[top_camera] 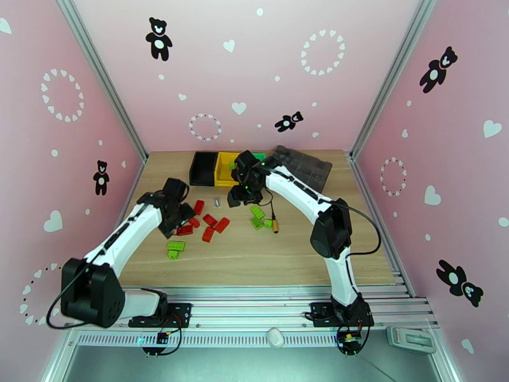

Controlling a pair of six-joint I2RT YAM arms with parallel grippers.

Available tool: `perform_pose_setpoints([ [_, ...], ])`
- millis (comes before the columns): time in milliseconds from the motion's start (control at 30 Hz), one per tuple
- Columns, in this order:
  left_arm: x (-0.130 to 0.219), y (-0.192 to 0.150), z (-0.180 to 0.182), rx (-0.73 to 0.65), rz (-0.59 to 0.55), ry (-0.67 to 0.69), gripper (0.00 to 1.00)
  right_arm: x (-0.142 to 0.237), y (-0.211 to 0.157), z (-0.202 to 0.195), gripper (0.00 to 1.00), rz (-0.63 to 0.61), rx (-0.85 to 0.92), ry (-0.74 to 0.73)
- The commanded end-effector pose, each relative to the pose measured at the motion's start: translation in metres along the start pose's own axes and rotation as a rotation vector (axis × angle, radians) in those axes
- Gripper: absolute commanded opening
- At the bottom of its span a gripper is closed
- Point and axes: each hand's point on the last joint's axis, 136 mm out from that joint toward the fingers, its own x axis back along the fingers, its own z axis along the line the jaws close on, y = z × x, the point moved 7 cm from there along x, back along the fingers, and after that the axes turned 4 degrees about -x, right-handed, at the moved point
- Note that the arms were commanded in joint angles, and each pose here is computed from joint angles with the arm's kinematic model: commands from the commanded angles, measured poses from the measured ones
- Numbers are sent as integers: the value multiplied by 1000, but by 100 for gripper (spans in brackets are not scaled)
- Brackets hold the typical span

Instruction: Sort the legos into containers by color

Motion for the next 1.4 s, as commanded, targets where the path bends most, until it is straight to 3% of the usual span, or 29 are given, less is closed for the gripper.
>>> perform_pose_setpoints([
  [0,-6,-5,28,120,-13,61,83,-5,-13,13,60,40,62,-18],
  [267,-36,-13,51,204,43,3,82,-12,-26,22,59,67,60,15],
  [600,-51,-27,60,201,107,14,58,-12,-27,20,59,67,55,2],
  [933,-58,-30,63,201,122,43,55,-14,-26,21,58,65,43,15],
  [1367,-63,-35,67,201,137,60,41,-16,-25,20,57,64,37,10],
])
